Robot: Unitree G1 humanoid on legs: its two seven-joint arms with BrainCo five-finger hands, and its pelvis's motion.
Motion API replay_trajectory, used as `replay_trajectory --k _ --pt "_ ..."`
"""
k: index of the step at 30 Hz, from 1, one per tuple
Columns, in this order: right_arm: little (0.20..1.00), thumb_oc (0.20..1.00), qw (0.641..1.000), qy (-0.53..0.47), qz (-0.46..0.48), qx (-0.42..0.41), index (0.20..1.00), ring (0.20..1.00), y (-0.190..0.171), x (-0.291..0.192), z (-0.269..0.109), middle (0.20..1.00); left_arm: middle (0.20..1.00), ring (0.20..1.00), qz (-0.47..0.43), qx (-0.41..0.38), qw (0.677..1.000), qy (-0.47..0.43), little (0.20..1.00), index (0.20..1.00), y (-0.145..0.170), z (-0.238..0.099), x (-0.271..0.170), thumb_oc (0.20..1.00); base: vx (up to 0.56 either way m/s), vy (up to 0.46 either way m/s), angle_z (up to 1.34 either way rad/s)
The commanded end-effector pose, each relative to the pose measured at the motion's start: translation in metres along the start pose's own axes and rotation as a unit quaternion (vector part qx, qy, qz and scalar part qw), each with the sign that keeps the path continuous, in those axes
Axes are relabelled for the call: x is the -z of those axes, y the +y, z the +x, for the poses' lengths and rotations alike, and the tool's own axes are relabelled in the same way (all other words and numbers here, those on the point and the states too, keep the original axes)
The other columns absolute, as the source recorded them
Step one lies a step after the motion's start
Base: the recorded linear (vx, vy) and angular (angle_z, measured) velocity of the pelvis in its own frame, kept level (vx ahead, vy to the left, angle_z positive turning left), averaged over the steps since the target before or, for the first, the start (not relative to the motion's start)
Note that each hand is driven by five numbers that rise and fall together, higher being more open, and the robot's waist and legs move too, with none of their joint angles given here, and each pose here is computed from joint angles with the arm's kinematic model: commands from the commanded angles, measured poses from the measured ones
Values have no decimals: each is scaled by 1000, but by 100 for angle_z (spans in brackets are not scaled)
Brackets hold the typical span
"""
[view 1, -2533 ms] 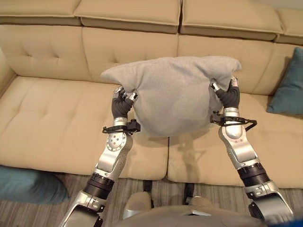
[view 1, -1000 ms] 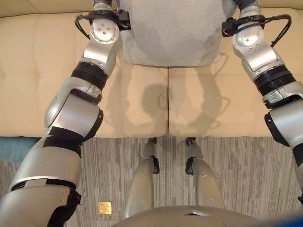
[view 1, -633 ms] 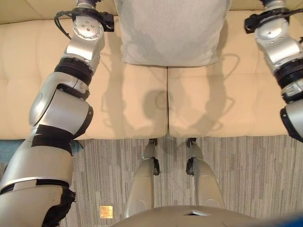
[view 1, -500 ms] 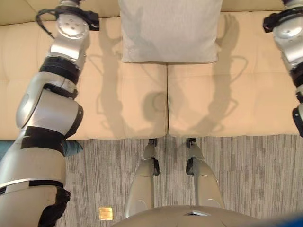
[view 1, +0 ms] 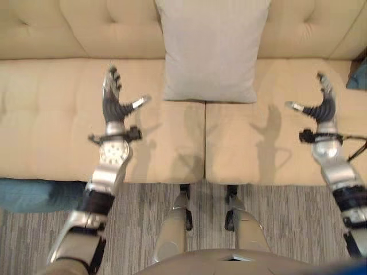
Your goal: Pick up all the scattered cushions and arrange them neatly on the sofa.
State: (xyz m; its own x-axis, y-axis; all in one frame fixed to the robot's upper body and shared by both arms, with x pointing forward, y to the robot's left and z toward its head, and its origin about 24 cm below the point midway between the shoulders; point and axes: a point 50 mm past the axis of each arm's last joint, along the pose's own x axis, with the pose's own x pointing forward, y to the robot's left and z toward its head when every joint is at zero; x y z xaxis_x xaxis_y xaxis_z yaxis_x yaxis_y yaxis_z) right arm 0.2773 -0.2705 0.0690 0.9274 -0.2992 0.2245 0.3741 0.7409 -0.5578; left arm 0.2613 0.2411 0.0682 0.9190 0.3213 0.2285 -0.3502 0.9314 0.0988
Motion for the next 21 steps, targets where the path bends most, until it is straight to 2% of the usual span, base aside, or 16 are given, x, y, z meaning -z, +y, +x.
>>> replay_trajectory --k 1,5,6,8,10,11,14,18,19,21 --pt "1000 1000 998 -8 -63 -24 1000 1000 -4 6 8 1000 1000 1000 64 34 997 4 1000 1000 1 14 7 1000 20 -28 4" --pt "1000 1000 992 63 -73 -82 1000 1000 14 42 -25 1000 1000 1000 128 63 979 142 1000 1000 16 -35 67 1000 5 -1 7" --pt "1000 1000 986 95 -78 -108 1000 1000 23 56 -40 1000 1000 1000 146 76 961 224 1000 1000 21 -64 97 1000 17 21 14" --pt "1000 1000 979 131 -83 -133 1000 1000 31 72 -54 1000 1000 1000 158 78 937 301 1000 1000 28 -93 123 1000 7 19 8" --pt "1000 1000 974 149 -90 -147 1000 1000 35 79 -60 1000 1000 1000 160 74 927 332 1000 1000 32 -104 133 1000 0 0 0" --pt "1000 1000 968 169 -95 -158 1000 1000 38 87 -67 1000 1000 1000 170 71 913 364 1000 1000 37 -117 143 1000 17 18 6" --pt "1000 1000 934 269 -112 -206 1000 1000 50 123 -106 1000 1000 1000 202 61 843 495 1000 1000 57 -174 172 1000 49 40 11" --pt "1000 1000 895 347 -131 -247 1000 1000 58 145 -143 1000 1000 1000 216 54 803 552 1000 1000 69 -203 180 1000 37 62 -4" --pt "1000 1000 874 381 -141 -267 1000 1000 61 153 -161 1000 1000 1000 216 52 790 571 1000 1000 71 -212 182 1000 -19 96 -11" --pt "1000 1000 858 402 -148 -284 1000 1000 63 158 -172 1000 1000 1000 220 58 784 577 1000 1000 72 -215 182 1000 -62 63 -12"
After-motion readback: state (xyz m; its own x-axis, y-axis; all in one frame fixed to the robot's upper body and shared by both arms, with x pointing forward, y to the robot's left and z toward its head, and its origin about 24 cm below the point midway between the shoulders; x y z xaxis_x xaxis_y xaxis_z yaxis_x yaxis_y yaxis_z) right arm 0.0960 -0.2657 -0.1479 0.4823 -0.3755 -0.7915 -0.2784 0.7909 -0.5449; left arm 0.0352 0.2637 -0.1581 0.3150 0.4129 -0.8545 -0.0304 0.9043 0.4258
